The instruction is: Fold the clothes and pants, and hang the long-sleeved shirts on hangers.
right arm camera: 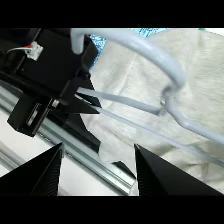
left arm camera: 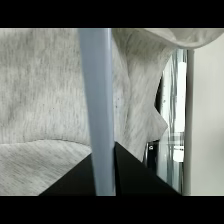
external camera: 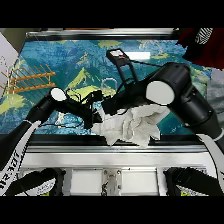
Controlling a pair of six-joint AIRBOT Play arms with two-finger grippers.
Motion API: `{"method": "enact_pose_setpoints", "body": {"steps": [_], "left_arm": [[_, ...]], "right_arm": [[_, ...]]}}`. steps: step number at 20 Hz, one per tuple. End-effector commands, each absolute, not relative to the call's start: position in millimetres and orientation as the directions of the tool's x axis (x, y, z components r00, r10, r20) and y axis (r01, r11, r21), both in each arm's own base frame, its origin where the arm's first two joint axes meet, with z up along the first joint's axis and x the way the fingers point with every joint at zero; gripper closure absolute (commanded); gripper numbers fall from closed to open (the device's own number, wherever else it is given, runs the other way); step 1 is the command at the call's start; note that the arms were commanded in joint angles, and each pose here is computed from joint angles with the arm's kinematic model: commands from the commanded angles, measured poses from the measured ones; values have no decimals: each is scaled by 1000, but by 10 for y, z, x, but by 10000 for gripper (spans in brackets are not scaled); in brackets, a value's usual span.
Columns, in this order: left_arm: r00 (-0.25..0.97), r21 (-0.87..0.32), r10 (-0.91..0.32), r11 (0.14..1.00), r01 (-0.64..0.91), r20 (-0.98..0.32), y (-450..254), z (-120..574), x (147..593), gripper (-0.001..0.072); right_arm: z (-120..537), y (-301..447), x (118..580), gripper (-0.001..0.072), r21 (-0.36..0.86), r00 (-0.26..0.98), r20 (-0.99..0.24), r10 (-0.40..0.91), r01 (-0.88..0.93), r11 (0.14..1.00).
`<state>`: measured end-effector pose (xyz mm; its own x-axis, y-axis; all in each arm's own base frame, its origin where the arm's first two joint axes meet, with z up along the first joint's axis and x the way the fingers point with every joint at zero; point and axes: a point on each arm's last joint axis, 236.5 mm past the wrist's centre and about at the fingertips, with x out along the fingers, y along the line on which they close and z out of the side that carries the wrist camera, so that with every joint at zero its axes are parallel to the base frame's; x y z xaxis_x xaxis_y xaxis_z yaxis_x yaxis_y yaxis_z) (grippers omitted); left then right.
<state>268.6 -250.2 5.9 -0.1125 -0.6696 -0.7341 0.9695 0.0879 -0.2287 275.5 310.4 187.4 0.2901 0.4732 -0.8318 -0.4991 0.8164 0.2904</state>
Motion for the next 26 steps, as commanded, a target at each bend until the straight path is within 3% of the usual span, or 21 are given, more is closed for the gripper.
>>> {"method": "enact_pose_setpoints", "body": {"steps": [1,4,5,6,7,11,16,21,24,26], "left_arm": [[-115,-230,-668,86,969,-735,-2499,56,2683,686],[-114,-230,-668,87,969,-735,-2499,56,2683,686],[-115,-230,-668,86,969,-735,-2499,56,2683,685],[-115,-230,-668,86,969,-735,-2499,57,2682,685],[-115,-230,-668,86,969,-735,-2499,56,2683,685],[-115,-230,-668,86,969,-735,-2499,56,2683,685],[-115,-230,-668,86,969,-735,-2499,56,2683,684],[-115,-230,-669,86,969,-735,-2500,57,2682,685],[-115,-230,-669,86,969,-735,-2500,57,2682,685],[-115,-230,-669,86,969,-735,-2500,57,2683,685]], "right_arm": [[1948,2668,2801,342,266,305,-857,415,-427,864],[1947,2246,2904,364,191,327,-884,333,-398,897],[1999,2169,2938,325,169,346,-877,334,-429,887],[2036,2118,2945,204,150,350,-872,343,-474,867],[2070,2099,2918,129,143,335,-866,371,-544,827],[2209,2069,2848,123,229,237,-813,531,-709,667],[2257,1932,3011,123,240,284,-793,540,-669,704],[2279,1740,3149,124,59,309,-764,566,-841,538],[2316,1561,3092,123,156,222,-643,733,-899,409],[2288,1297,3167,123,176,238,-540,807,-906,385]]}}
